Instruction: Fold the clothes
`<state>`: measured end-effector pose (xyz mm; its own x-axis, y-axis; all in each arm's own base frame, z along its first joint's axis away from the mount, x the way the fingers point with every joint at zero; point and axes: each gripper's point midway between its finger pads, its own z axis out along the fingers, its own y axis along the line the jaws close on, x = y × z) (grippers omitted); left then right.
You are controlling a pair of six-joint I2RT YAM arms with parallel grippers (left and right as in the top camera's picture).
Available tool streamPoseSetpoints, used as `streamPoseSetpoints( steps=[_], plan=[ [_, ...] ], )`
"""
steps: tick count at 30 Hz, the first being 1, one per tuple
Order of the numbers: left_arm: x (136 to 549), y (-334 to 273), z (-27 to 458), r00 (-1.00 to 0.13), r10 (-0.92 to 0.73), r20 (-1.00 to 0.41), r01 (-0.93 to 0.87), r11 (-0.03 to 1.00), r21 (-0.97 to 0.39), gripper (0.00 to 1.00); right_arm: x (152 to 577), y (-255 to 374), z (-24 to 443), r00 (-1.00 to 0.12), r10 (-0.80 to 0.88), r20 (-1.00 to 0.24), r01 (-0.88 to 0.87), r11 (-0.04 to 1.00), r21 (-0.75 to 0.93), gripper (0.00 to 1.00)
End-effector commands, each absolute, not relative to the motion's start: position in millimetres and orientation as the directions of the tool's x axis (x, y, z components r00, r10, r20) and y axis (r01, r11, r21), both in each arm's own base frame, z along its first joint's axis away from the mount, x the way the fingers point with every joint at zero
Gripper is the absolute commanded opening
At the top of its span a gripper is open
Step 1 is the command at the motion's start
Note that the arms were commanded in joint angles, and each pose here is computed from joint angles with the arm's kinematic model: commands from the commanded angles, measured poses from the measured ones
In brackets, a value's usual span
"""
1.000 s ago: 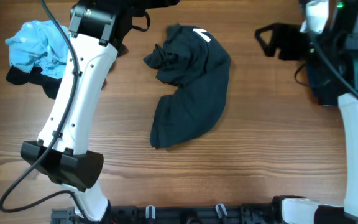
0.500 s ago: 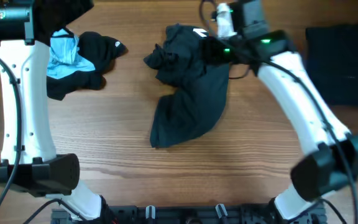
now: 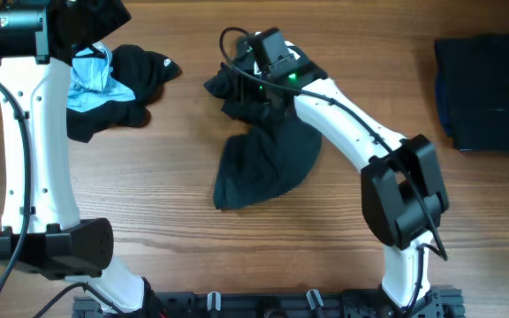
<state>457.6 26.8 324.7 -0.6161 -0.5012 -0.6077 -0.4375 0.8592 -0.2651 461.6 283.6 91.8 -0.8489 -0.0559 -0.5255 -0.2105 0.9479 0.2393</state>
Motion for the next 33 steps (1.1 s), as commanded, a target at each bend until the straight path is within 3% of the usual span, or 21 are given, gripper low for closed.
streamPoseSetpoints(
  steps=[1,8,13,18,23,33],
  plan=[
    [453,31,329,-0.602,-0.511,-0.614,-0.456,0.851,-0.261,0.88,468,283,69,-0.842,-0.05,-0.537,-0.16,0.974,0.161,0.64],
    [446,34,324,-0.619,-0.51,-0.597,-0.473,0.849,-0.235,0.88,474,286,35,-0.848,-0.04,-0.528,-0.135,0.98,0.144,0.61],
    [445,35,323,-0.62,-0.51,-0.597,-0.478,0.848,-0.228,0.88,483,283,39,-0.829,-0.003,-0.559,-0.098,0.985,0.14,0.59],
    [445,35,323,-0.619,-0.51,-0.597,-0.478,0.848,-0.228,0.88,481,279,43,-0.831,-0.003,-0.557,-0.092,0.987,0.132,0.27],
    [445,35,323,-0.619,-0.51,-0.597,-0.478,0.848,-0.228,0.88,488,270,89,-0.792,0.035,-0.609,-0.084,0.983,0.165,0.04],
    [446,29,322,-0.631,-0.508,-0.586,-0.46,0.853,-0.245,0.85,476,172,265,-0.65,0.133,-0.748,-0.085,0.966,0.246,0.04]
  ],
)
